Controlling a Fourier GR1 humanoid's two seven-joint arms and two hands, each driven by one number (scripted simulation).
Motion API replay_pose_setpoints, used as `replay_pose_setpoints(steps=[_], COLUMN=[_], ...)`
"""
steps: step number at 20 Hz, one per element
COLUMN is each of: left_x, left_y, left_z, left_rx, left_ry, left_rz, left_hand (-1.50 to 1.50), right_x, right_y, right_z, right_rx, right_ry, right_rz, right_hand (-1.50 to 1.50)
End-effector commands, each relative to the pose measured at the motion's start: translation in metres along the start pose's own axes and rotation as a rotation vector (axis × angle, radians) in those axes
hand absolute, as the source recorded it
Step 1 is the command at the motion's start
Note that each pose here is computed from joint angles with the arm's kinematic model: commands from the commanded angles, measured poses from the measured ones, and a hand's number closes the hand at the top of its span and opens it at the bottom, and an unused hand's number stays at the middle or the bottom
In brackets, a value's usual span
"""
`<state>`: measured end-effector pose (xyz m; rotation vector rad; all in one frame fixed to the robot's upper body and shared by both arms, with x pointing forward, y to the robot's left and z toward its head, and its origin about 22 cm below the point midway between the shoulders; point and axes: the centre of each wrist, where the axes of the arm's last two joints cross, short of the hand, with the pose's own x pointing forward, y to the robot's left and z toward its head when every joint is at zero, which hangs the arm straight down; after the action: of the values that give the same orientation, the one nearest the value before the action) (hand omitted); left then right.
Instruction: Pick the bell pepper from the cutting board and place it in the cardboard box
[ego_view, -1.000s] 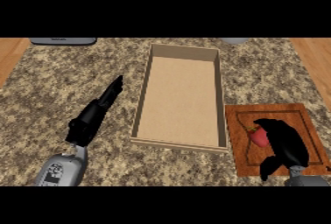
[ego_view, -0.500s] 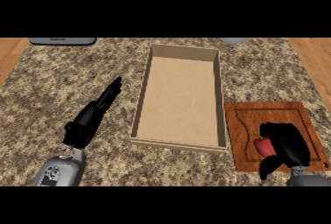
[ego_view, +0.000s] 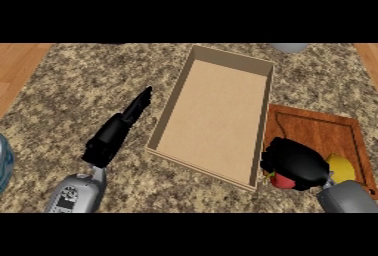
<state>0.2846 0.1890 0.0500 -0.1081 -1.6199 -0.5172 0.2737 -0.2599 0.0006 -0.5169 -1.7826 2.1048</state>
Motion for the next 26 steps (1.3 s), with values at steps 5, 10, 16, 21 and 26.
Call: replay_pose_setpoints(steps=[5, 10, 16, 21, 26], left_x=[-0.011, -0.006, -0.010, -0.007, -0.011], left_y=[0.007, 0.007, 0.016, 0.008, 0.014], left_z=[0.003, 0.003, 0.009, 0.007, 0.003], left_rx=[0.039, 0.057, 0.062, 0.039, 0.021], left_ry=[0.033, 0.026, 0.025, 0.026, 0.024], left_rz=[0.001, -0.005, -0.004, -0.003, -0.006], left_hand=[0.00, 0.00, 0.00, 0.00, 0.00], right_x=[-0.050, -0.077, -0.093, -0.106, -0.124], right_y=[-0.064, -0.106, -0.146, -0.164, -0.198], right_z=[0.015, 0.050, 0.078, 0.092, 0.095], right_rx=[-0.232, -0.284, -0.408, -0.422, -0.455], right_ry=[-0.560, -0.641, -0.624, -0.559, -0.500], right_rz=[-0.086, -0.173, -0.333, -0.449, -0.459], right_hand=[1.50, 1.50, 1.50, 1.50, 1.50])
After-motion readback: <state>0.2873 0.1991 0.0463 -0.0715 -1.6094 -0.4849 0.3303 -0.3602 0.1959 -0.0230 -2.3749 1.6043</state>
